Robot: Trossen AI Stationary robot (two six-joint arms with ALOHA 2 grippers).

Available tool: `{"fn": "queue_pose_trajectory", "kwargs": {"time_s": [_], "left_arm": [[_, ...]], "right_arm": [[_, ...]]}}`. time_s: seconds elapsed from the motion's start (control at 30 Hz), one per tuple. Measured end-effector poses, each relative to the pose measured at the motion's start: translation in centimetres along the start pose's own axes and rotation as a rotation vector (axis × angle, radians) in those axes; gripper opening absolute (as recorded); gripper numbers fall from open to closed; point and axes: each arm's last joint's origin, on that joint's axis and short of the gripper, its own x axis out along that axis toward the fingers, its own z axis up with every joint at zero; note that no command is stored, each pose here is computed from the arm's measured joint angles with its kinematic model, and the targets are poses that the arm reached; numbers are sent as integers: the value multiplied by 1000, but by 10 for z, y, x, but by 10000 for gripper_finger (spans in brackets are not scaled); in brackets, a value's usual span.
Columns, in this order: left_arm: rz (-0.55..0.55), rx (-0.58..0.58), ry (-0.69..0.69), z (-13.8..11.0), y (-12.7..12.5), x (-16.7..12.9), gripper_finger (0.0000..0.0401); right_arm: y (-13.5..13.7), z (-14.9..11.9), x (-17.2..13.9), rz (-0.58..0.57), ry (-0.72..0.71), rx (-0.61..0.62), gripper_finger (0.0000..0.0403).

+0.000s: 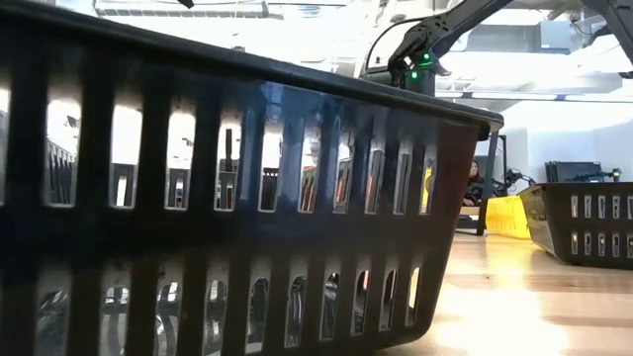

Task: Stack baskets on shelf by color
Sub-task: Adjust the yellow bin on the shelf

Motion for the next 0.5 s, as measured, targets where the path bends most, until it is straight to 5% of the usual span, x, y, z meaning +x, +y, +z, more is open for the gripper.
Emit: {"fn": "queue_pose_trajectory", "kwargs": {"time_s": [0.5], "left_arm": [[1, -2, -1, 0, 0, 0, 201]], "right_arm": [[-19, 3, -2, -62, 52, -24, 4]]}}
